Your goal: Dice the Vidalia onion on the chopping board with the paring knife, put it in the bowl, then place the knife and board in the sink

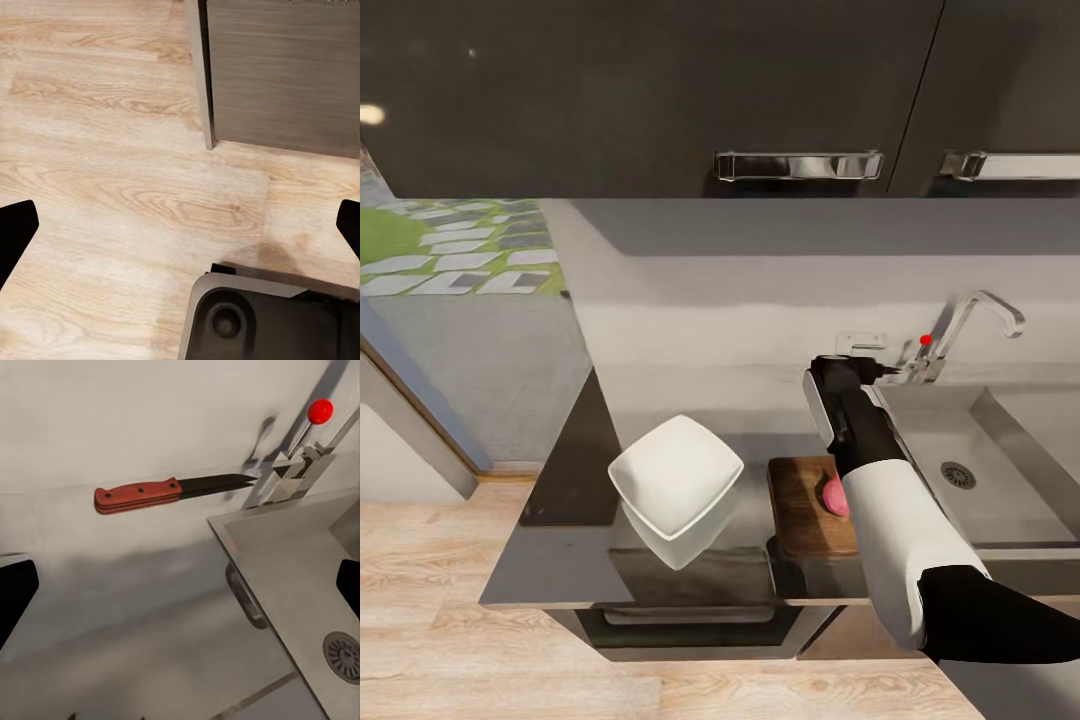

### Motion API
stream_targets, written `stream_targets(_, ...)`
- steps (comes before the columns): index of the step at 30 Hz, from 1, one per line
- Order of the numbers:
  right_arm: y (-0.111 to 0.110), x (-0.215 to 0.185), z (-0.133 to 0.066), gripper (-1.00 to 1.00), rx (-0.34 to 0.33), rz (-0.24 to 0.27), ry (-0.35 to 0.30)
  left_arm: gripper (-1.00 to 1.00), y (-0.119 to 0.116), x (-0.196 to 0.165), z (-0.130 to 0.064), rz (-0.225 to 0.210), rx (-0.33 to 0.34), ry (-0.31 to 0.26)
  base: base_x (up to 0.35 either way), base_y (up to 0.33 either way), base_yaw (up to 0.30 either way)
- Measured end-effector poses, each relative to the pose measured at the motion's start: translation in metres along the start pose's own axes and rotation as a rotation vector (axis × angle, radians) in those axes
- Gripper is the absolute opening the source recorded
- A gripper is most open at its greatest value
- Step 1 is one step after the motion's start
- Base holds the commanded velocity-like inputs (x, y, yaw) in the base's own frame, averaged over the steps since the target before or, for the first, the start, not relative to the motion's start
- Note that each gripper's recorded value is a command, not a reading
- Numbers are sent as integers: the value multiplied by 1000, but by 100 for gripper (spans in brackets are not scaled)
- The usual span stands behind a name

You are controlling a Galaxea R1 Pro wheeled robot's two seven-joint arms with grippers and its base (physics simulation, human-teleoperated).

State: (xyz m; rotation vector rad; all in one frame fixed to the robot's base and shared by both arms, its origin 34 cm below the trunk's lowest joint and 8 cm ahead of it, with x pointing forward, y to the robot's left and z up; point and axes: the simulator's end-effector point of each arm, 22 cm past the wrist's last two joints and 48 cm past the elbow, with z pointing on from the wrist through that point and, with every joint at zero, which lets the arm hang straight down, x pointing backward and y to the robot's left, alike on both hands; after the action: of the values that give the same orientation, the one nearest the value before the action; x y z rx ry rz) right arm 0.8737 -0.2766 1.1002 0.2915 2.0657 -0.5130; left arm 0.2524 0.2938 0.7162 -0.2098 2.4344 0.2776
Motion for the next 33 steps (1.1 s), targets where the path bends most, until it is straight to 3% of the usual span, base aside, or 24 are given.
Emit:
stream_targets(16,3,13,9,100,0,-9,22,100,1,6,-2,5,-1,17,172,0,0)
stream_targets(25,5,26,17,100,0,-20,41,100,1,10,-3,9,-2,32,39,1,0)
stream_targets(33,9,37,22,100,-3,-28,59,100,3,14,-3,12,-4,43,172,124,0)
